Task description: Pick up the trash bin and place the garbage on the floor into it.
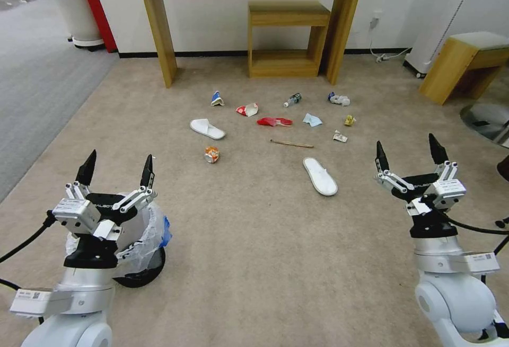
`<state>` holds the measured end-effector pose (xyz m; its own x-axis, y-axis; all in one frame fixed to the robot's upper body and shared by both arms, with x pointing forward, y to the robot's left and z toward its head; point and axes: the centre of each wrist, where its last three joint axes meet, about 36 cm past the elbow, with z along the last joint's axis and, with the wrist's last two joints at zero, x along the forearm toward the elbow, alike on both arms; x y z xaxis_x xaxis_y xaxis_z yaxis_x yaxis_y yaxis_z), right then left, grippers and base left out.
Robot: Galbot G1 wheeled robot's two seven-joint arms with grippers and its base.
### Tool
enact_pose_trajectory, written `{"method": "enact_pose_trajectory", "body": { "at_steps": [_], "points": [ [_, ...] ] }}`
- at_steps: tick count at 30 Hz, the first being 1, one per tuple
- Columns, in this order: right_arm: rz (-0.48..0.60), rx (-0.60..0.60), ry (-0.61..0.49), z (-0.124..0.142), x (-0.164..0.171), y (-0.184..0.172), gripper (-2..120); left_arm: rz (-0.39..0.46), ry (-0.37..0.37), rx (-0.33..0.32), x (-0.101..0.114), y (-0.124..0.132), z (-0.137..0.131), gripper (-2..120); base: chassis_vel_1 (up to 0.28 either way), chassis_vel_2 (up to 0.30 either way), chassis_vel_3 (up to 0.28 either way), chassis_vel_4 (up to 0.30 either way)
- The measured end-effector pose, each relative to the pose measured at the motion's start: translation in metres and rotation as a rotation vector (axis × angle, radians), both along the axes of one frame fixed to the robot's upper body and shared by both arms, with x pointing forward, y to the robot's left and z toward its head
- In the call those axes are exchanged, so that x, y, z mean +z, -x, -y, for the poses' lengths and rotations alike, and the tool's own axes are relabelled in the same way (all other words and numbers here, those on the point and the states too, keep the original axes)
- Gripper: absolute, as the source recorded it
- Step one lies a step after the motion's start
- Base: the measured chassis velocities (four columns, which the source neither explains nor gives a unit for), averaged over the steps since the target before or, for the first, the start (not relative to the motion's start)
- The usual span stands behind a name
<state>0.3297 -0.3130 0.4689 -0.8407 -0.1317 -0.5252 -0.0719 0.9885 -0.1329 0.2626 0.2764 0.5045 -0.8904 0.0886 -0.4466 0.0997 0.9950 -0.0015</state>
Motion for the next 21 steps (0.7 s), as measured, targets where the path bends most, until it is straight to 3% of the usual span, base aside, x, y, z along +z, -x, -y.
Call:
{"method": "enact_pose_trajectory", "body": {
  "at_steps": [21],
  "points": [
    [0.009,-0.009,0.007,0.0022,-0.0038,0.0022,100,-0.005,0.001,-0.005,-0.0016,0.0004,0.0021,100,0.0,0.0,0.0,0.0]
  ]
}}
